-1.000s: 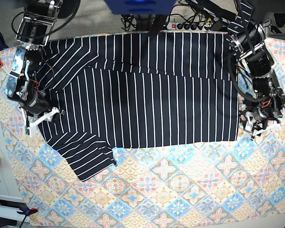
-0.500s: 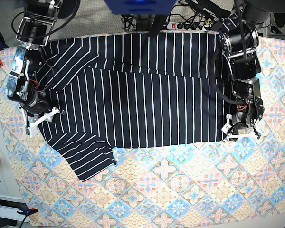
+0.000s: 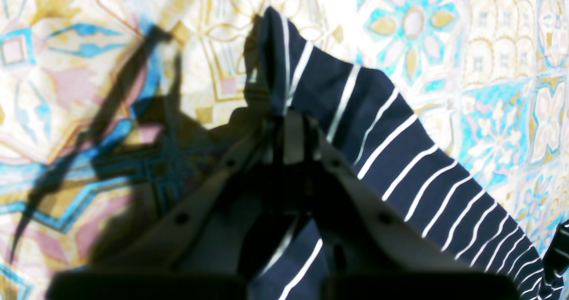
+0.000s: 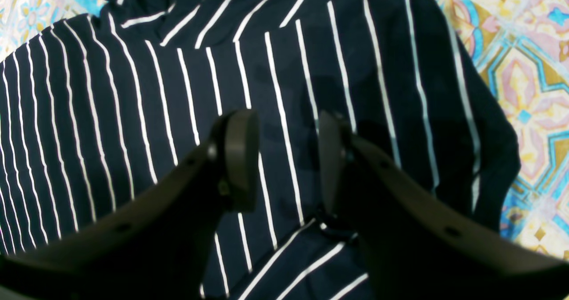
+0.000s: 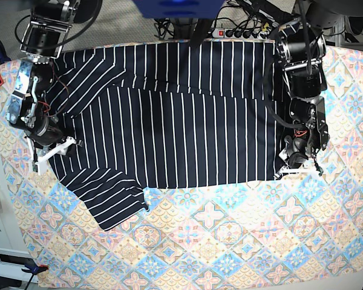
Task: Fold the T-shirt properly
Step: 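Move both grippers down to the shirt's side edges below the sleeves, then pinch the side edges of the shirt with both grippers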
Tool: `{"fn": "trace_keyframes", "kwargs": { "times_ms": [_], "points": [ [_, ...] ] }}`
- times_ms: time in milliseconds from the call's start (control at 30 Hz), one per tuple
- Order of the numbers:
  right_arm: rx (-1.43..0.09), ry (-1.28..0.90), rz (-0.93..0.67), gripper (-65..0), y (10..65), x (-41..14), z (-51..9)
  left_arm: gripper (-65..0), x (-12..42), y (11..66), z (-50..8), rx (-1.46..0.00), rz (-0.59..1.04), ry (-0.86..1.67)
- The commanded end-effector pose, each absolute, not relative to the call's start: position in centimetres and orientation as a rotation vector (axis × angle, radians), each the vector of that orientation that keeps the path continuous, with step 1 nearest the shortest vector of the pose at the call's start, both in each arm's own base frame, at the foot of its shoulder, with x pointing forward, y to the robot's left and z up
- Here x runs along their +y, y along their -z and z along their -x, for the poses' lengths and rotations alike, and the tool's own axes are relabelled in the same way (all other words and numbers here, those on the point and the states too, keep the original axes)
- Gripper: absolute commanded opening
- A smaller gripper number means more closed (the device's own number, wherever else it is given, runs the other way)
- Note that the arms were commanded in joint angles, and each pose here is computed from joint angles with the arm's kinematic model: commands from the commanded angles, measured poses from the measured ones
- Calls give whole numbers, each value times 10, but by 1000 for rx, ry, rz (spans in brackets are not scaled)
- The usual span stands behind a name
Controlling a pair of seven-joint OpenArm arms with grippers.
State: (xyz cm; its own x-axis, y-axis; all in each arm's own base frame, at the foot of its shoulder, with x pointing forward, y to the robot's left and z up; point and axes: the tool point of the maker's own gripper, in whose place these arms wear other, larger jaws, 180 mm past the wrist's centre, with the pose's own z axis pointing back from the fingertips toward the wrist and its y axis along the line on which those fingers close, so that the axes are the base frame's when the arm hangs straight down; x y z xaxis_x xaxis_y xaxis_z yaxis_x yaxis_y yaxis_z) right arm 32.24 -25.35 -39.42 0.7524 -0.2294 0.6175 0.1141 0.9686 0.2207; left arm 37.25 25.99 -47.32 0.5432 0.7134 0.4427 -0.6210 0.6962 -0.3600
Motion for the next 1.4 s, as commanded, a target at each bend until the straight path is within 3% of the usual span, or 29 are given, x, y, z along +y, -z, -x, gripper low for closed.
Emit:
{"fn": "trace_keyframes", "kwargs": {
  "times_ms": [0, 267, 567, 1000, 1367],
  "points": [
    [-752, 181, -165, -428, 379, -260, -334, -650, 251, 476, -369, -561, 196, -793],
    [-770, 169, -87, -417, 368, -276, -359, -650, 254, 480, -361, -559, 185, -795],
    [-762, 54, 23, -258, 361, -278, -408, -650, 256, 471, -357, -592, 179, -772],
    [-701, -204, 208, -252, 408, -308, -434, -650, 265, 473, -343, -596, 155, -765],
    [-695, -177, 161, -250, 437, -326, -421, -650, 264, 473, -332, -602, 148, -753]
  ]
}}
